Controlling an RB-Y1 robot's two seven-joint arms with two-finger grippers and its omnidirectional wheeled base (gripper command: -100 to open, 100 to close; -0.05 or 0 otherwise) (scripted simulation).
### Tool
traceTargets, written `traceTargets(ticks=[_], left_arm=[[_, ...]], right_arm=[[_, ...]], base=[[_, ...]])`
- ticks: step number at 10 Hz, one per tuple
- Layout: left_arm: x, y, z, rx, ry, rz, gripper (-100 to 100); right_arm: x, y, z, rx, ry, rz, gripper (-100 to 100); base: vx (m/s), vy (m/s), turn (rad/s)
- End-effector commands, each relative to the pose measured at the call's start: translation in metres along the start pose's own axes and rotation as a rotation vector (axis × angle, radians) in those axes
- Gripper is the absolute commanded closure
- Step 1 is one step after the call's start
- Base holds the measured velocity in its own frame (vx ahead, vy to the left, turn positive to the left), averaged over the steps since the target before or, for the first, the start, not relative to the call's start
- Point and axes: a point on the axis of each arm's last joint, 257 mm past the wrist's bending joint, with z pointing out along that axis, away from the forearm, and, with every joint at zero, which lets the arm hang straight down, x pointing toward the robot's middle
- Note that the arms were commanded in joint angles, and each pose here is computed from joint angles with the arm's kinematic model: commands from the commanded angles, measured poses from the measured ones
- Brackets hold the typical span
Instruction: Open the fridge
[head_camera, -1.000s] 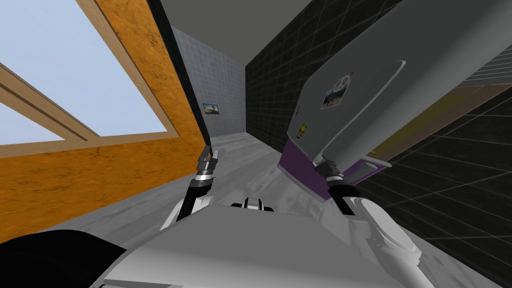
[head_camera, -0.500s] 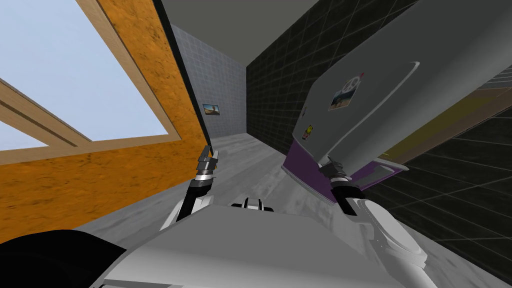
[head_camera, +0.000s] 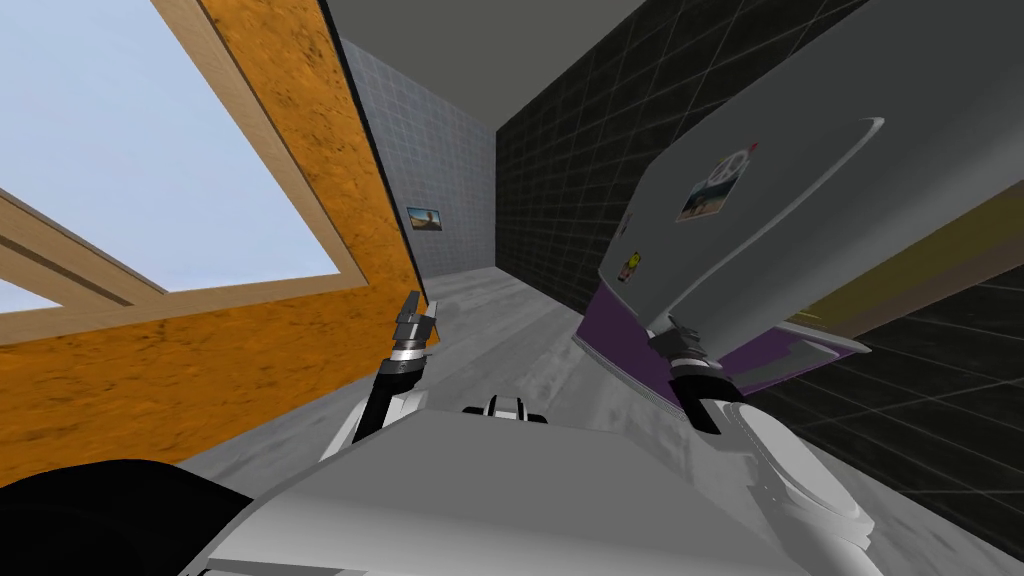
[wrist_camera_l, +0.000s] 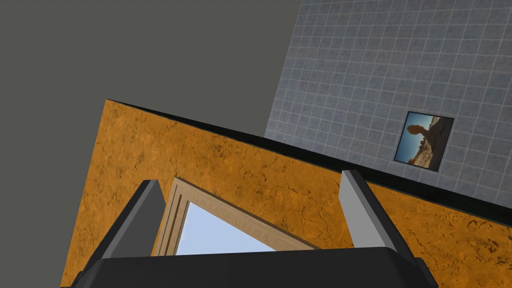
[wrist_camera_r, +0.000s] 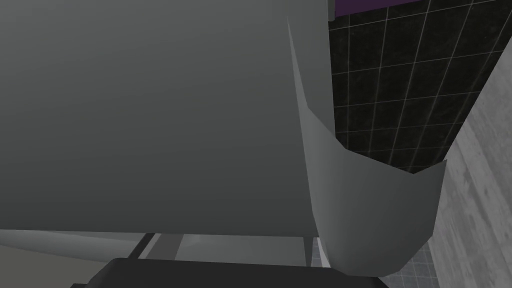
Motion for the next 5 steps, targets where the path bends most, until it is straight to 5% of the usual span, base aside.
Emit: traceTargets(ticks=[1,2,5], left_arm=[[0.0,0.0,0.0,0.0,0.0,0.0,0],[0.0,0.0,0.0,0.0,0.0,0.0,0],[0.0,0.0,0.0,0.0,0.0,0.001,0]], right_arm=[[0.018,-0.009,0.001,0.021,0.052,-0.01,100],[0.019,-0.016,0.003,0.007,0.028,-0.007,-100],[0.03,-0.033,0.008,0.005,0.022,-0.007,-100]], base=[[0.103,0.241,-0.027],[0.064,0.164,-0.064],[0.0,0.033,-0.037]])
